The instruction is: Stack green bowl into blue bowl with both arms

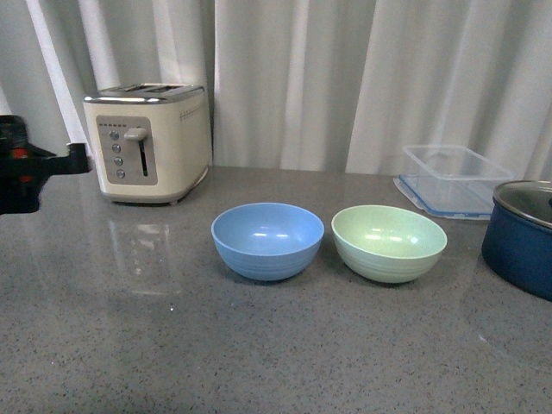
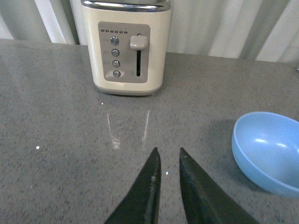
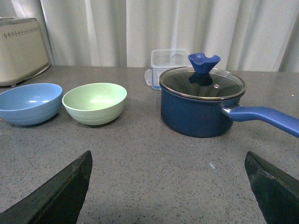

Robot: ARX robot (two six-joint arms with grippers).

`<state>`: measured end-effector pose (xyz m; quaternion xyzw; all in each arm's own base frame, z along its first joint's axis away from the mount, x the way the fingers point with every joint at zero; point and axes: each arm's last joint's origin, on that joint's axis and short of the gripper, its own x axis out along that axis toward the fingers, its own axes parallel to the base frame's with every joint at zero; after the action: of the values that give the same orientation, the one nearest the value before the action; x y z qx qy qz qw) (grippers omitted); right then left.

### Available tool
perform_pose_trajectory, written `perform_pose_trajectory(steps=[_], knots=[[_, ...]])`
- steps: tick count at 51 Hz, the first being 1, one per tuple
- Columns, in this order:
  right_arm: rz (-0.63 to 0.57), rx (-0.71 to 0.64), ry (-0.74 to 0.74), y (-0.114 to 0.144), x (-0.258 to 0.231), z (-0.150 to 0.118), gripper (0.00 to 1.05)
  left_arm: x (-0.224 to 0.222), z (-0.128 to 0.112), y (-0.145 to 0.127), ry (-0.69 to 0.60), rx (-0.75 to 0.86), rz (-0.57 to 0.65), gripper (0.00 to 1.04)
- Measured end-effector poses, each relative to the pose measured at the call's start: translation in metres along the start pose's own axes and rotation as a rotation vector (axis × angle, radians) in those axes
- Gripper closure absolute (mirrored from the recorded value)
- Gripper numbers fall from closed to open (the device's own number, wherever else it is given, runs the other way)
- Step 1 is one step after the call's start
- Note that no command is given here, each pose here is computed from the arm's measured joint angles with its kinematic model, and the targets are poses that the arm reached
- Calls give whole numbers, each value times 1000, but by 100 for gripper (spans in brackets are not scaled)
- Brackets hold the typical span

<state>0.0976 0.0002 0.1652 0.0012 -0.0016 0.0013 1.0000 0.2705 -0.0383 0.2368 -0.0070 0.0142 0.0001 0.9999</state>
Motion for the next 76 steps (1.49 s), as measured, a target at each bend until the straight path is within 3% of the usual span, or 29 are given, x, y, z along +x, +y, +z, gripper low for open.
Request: perform_pose_trajectory(steps=[2,30,56,76], knots=[[0,0,0,0,0,0,10,-13,-4,5,-18,-2,-3,101],[0,0,0,0,0,0,10,-94,-52,38,-20,6,-2,101],[0,0,0,0,0,0,10,-129,-72,39,-27,6,1,101],[1,0,0,0,0,0,10,-142,-68,39,-44,7,-2,101]])
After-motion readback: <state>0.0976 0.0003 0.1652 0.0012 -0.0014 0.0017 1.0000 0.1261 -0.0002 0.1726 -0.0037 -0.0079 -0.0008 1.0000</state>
